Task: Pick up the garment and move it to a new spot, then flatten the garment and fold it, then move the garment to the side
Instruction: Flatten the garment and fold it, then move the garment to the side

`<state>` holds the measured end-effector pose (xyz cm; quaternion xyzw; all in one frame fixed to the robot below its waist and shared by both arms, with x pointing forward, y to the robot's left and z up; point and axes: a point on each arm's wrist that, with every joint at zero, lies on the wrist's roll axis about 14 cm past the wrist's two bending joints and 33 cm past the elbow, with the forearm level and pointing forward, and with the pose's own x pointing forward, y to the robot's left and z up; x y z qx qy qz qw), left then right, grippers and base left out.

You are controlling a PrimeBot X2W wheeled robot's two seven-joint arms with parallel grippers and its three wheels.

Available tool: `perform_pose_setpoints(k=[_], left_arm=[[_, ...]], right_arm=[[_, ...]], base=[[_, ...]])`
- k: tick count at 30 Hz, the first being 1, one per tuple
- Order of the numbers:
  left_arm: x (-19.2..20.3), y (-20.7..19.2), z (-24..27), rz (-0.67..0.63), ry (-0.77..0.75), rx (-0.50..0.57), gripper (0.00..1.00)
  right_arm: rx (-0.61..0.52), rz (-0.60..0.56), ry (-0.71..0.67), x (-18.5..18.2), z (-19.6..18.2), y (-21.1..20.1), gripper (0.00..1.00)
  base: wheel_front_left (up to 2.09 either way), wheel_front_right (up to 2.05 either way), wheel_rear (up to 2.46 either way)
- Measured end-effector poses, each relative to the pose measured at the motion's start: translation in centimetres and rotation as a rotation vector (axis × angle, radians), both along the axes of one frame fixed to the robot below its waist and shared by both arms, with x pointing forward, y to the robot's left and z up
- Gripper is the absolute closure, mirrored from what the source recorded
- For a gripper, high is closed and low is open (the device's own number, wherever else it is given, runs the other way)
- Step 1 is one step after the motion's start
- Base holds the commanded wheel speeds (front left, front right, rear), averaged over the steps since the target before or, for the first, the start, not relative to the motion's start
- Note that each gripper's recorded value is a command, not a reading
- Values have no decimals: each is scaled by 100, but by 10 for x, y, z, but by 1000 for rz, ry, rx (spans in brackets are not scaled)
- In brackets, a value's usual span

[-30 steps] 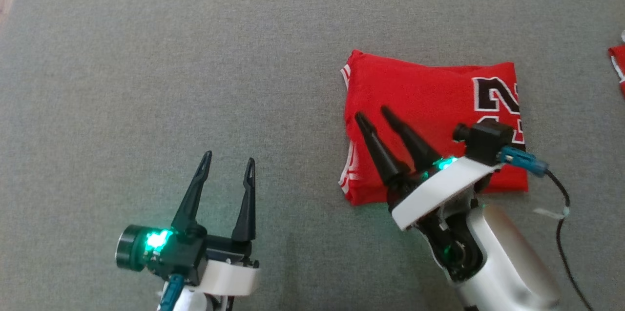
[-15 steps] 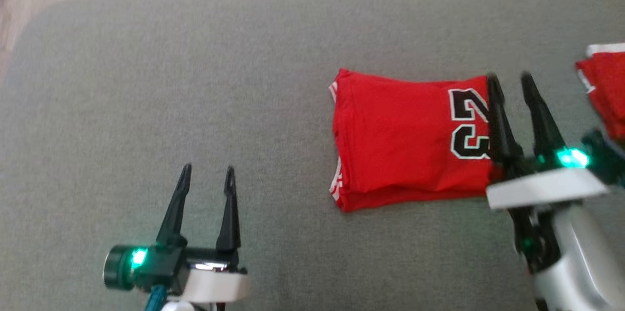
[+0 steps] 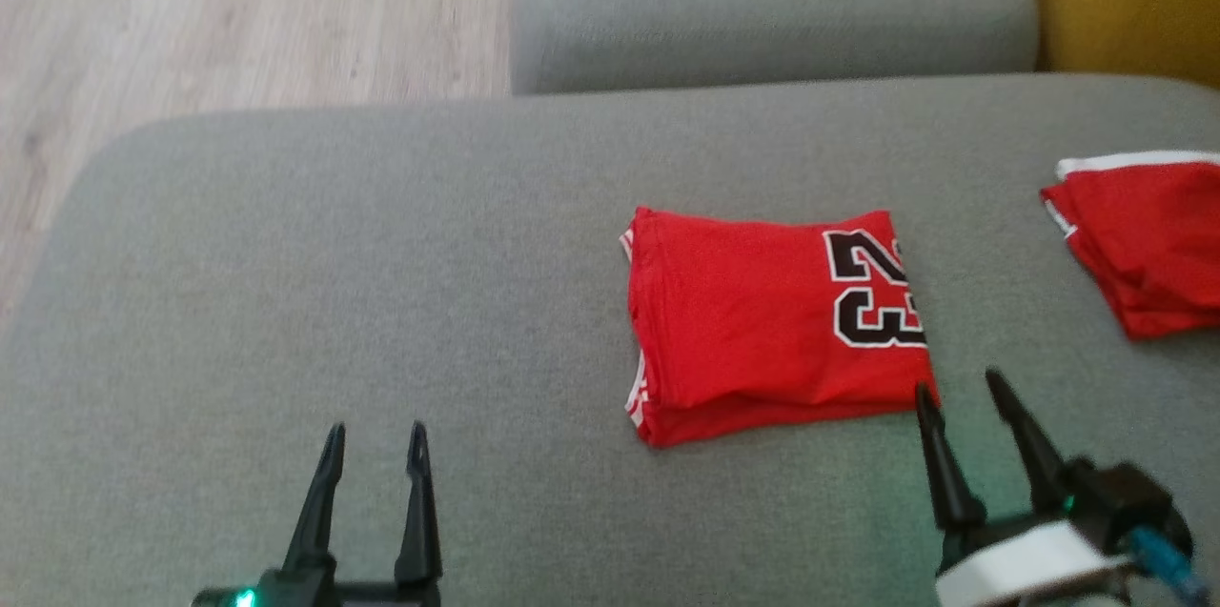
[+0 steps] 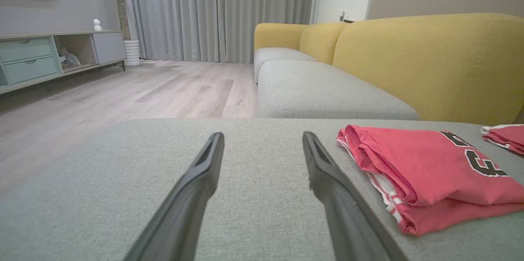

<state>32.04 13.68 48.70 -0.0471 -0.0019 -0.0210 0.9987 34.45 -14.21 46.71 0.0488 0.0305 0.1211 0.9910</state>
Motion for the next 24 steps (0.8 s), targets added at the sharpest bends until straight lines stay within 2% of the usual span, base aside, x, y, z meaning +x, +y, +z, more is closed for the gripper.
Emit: perform_pose_setpoints(k=[6, 24], left_arm=[[-13, 6, -3, 11, 5, -6, 0], [-19, 6, -12, -4, 28, 17, 0]], right_arm=[[-38, -7, 20, -20, -9, 0, 0], [-31, -23, 23, -27, -11, 2, 0]], base=[[0, 0, 0], [0, 0, 0]])
